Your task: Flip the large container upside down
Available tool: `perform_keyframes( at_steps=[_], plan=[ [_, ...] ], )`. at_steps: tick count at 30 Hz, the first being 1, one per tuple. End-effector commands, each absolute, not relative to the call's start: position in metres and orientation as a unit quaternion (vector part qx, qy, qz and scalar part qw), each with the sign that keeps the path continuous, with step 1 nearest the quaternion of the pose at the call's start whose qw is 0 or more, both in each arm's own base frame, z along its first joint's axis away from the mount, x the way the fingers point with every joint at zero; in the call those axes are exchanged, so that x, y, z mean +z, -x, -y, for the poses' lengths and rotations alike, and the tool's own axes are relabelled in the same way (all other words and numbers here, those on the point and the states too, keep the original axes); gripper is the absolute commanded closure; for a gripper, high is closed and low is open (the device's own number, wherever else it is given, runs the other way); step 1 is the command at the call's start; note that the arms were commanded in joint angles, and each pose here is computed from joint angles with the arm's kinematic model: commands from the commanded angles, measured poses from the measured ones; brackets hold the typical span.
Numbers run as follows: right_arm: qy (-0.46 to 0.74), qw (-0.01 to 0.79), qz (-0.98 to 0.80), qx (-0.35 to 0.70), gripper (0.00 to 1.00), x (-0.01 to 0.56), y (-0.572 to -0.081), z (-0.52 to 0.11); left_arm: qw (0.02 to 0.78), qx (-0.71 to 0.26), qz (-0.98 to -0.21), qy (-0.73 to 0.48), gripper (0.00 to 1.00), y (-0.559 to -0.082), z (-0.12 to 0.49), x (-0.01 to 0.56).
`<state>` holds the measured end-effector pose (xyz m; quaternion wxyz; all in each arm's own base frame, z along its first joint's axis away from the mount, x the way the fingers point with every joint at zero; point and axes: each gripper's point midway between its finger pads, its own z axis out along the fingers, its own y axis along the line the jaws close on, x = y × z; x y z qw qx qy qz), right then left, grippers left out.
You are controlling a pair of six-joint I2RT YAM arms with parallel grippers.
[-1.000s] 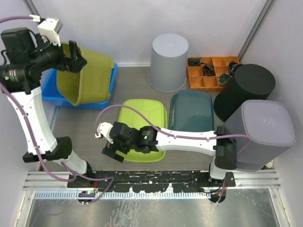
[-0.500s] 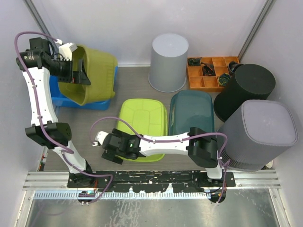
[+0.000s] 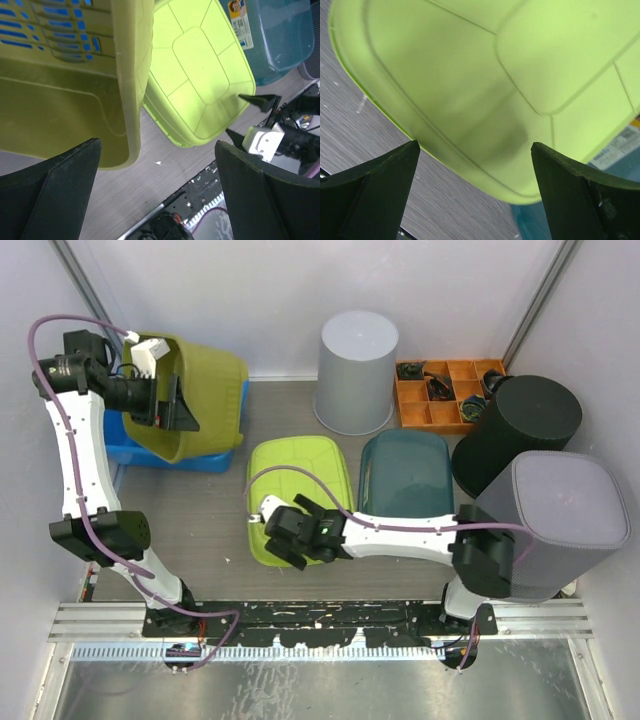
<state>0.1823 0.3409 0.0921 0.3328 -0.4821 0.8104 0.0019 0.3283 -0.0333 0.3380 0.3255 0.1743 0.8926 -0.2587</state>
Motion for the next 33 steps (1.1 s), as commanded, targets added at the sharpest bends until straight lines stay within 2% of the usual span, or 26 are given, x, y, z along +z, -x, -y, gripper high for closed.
perform_keyframes(
  at_steps=[1,4,7,12,14,15,16,20,28,33],
  plan=[
    [0.436,0.371,-0.82,-0.004,0.0,0.13,-0.195,-0.311,0.331,-0.273,-0.888,-0.163,0.01,-0.336,0.034,0.325],
    [0.417,0.39,-0.82,0.025,0.0,0.151,-0.193,-0.305,0.353,-0.262,-0.886,-0.148,0.02,-0.349,0.031,0.314],
    [0.396,0.411,-0.818,0.066,0.0,0.175,-0.188,-0.306,0.379,-0.262,-0.877,-0.134,0.11,-0.363,0.03,0.307],
    [0.373,0.424,-0.821,0.083,0.0,0.193,-0.185,-0.298,0.407,-0.289,-0.858,-0.117,0.52,-0.374,0.038,0.304],
    [0.367,0.425,-0.824,0.077,0.0,0.195,-0.186,-0.293,0.407,-0.301,-0.855,-0.115,0.79,-0.372,0.041,0.308],
    [0.364,0.428,-0.824,0.073,0.0,0.197,-0.186,-0.291,0.406,-0.303,-0.854,-0.114,0.96,-0.37,0.042,0.309],
    [0.362,0.429,-0.824,0.071,0.0,0.198,-0.187,-0.289,0.408,-0.303,-0.854,-0.114,1.0,-0.368,0.043,0.313],
    [0.345,0.447,-0.823,0.067,0.0,0.211,-0.191,-0.283,0.438,-0.28,-0.842,-0.146,1.0,-0.345,0.045,0.343],
    [0.297,0.522,-0.796,0.081,0.0,0.277,-0.207,-0.28,0.56,-0.171,-0.77,-0.252,1.0,-0.252,0.056,0.446],
    [0.211,0.574,-0.788,0.07,0.0,0.33,-0.226,-0.271,0.581,-0.158,-0.754,-0.264,1.0,-0.211,0.067,0.473]
  ],
)
